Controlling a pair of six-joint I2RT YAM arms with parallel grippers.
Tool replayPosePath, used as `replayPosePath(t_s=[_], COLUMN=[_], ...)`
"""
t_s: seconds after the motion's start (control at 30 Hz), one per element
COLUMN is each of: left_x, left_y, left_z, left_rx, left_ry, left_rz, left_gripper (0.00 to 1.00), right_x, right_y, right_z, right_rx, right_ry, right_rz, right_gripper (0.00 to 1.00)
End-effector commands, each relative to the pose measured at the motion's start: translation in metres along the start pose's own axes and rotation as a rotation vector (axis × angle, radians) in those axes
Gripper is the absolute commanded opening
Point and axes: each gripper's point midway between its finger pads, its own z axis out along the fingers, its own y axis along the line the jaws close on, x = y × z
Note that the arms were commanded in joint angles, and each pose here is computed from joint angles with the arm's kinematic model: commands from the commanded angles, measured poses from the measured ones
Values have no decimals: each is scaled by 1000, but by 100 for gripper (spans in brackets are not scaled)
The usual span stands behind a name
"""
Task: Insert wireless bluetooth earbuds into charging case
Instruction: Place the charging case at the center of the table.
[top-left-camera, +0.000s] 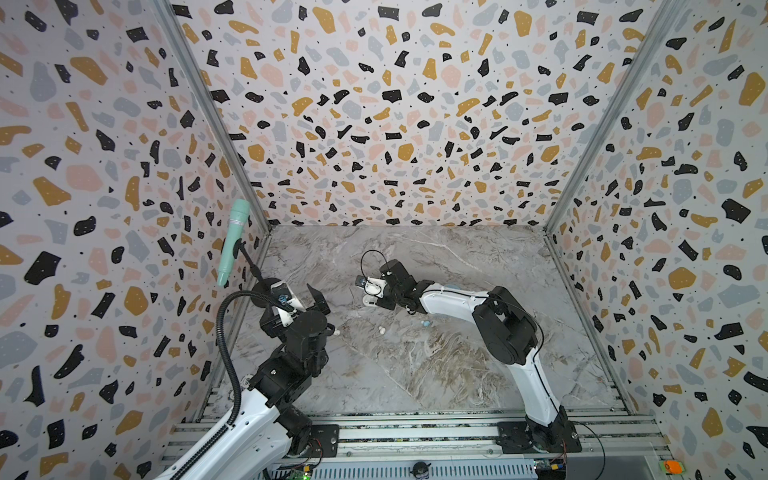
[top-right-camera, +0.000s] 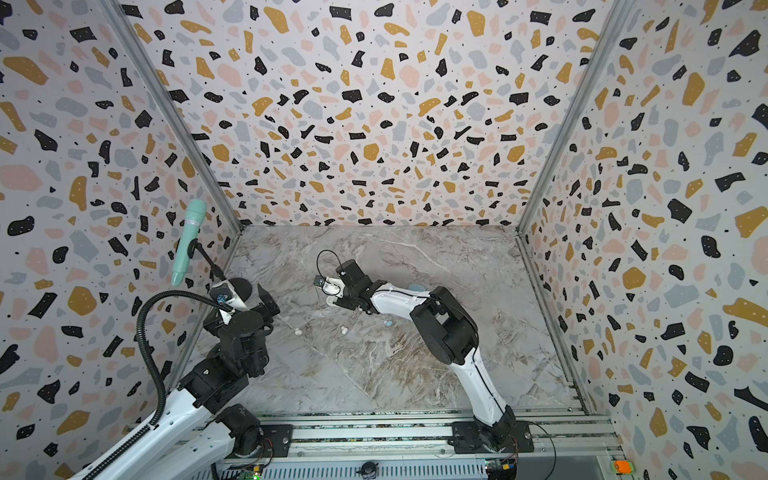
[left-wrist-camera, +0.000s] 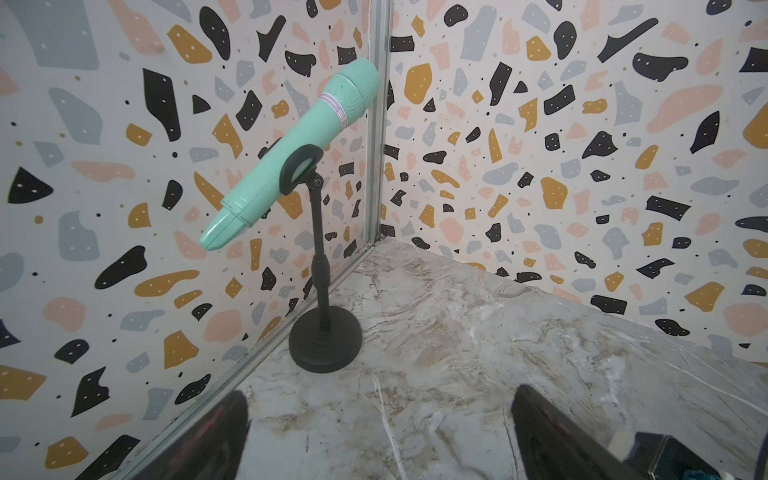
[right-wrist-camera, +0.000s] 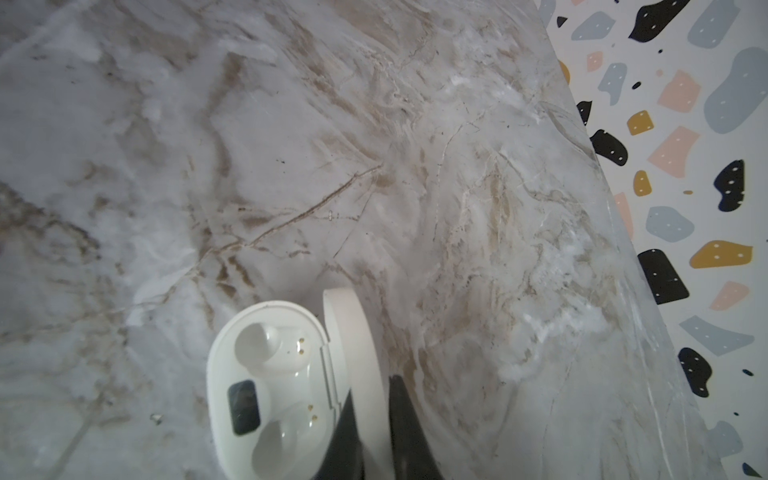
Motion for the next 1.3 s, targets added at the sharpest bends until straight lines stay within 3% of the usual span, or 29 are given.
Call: replayPosePath(t_s=[0.0,0.97,1.27], left_x=[-10,-12,-12], left_y=[-1,-4,-3], left_z=[0,-1,-1], left_rx=[5,28,24], left_ry=[-24,-25,-27], left_rz=[-24,-21,-22], left_gripper=[100,100,100], right_x=[-5,-7,-11], right_y=[-6,8,11], right_z=[-1,12,10], right_rx=[-8,-75,-81], right_ry=[25,54,47], right_rz=[-32,-60,-61], right_gripper=[0,0,10])
